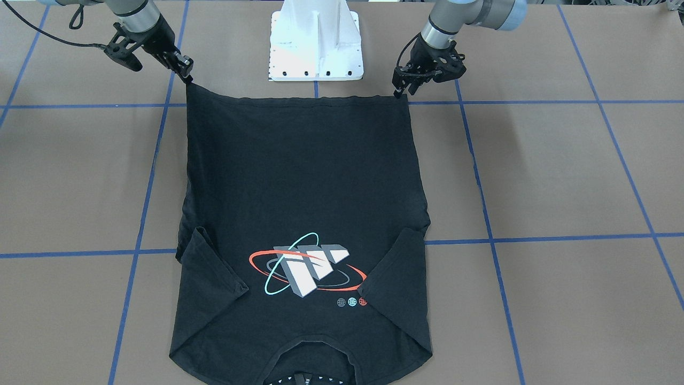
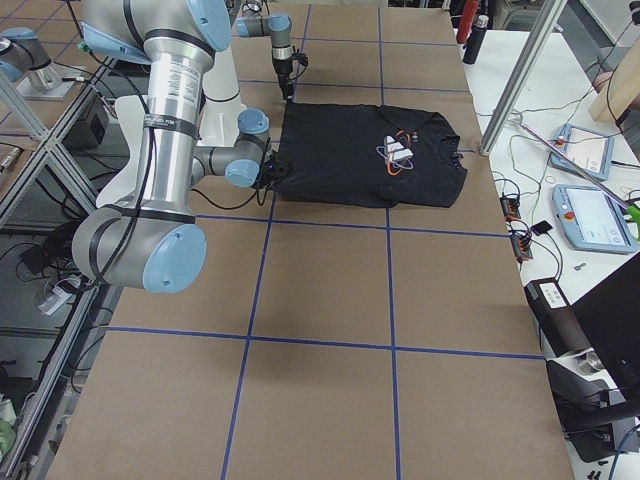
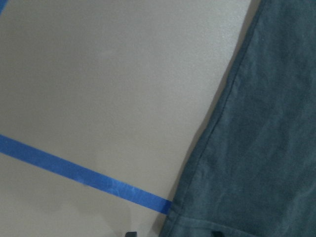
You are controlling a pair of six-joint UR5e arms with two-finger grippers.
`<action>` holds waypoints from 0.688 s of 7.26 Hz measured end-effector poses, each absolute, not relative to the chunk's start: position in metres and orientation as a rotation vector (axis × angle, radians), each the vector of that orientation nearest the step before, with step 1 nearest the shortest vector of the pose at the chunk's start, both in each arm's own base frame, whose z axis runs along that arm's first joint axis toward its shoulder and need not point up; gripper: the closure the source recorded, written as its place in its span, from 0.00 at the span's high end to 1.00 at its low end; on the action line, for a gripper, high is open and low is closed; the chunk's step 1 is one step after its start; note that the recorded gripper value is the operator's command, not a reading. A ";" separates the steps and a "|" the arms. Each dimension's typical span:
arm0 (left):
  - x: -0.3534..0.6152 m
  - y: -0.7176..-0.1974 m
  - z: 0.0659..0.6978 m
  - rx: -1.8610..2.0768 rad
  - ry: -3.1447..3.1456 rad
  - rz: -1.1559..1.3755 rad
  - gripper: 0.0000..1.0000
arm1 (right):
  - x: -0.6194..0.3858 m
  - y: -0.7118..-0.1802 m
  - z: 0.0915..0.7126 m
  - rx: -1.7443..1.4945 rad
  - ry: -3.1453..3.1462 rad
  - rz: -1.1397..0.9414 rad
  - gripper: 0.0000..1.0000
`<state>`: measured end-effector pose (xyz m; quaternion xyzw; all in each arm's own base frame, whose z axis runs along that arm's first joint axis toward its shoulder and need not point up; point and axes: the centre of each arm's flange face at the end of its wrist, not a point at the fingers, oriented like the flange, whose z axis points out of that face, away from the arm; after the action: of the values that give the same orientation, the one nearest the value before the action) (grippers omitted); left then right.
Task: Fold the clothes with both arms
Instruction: 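Grasp both hem corners with the left and right grippers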
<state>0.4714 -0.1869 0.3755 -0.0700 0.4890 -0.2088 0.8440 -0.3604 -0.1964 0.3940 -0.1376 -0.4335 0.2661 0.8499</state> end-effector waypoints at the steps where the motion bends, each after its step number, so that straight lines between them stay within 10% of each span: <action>1: 0.473 -0.187 0.375 -0.147 1.025 -0.441 0.41 | -0.360 -0.196 0.394 -0.290 -0.913 0.561 0.00; 3: 0.473 -0.187 0.377 -0.146 1.016 -0.442 0.00 | -0.360 -0.197 0.394 -0.289 -0.914 0.561 0.00; 5: 0.472 -0.188 0.376 -0.146 1.019 -0.443 0.00 | -0.360 -0.197 0.393 -0.290 -0.916 0.561 0.00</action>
<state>0.4721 -0.1878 0.3757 -0.0691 0.4833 -0.2101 0.8471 -0.3599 -0.1968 0.3928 -0.1374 -0.4348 0.2663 0.8492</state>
